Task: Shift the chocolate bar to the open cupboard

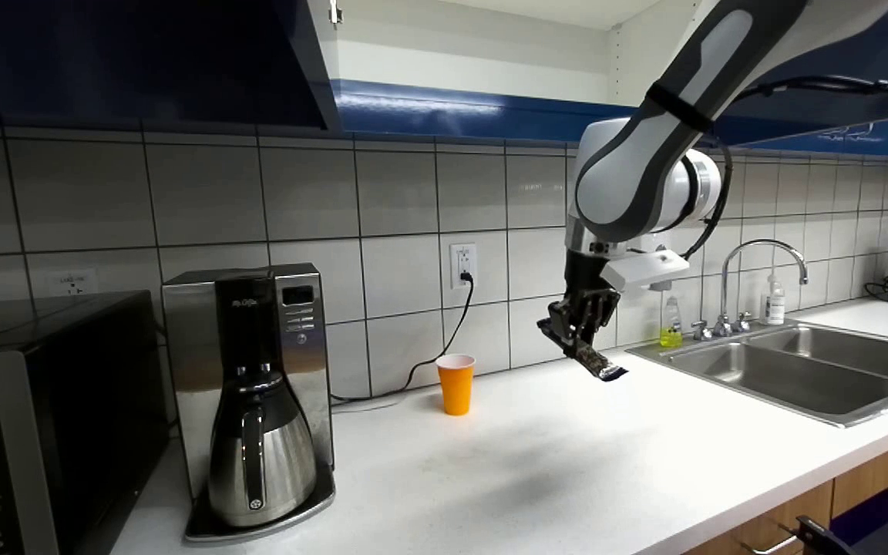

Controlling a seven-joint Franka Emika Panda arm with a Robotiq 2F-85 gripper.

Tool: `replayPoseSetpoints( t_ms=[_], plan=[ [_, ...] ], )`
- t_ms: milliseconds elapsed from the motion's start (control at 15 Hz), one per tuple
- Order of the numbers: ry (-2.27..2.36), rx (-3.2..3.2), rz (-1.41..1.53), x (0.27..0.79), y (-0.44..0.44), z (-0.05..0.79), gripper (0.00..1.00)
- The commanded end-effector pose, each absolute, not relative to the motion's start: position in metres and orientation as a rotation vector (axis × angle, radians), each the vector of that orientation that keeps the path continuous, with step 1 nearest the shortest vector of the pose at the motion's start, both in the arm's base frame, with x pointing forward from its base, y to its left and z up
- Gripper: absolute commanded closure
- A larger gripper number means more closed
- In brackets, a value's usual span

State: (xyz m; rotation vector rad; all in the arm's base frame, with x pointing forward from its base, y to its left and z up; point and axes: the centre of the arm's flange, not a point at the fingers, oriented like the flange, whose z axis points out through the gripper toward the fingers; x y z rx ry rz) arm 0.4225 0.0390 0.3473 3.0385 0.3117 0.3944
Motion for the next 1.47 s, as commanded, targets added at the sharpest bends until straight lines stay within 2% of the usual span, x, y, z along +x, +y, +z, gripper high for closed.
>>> replayPoseSetpoints(
  t_ms=[0,1400],
  plan=[
    [0.256,3.026,0.499,0.410,0.044,0.393,0.92],
    [0.147,2.927,0.927,0.380,0.070,0.558,0.92]
  ],
)
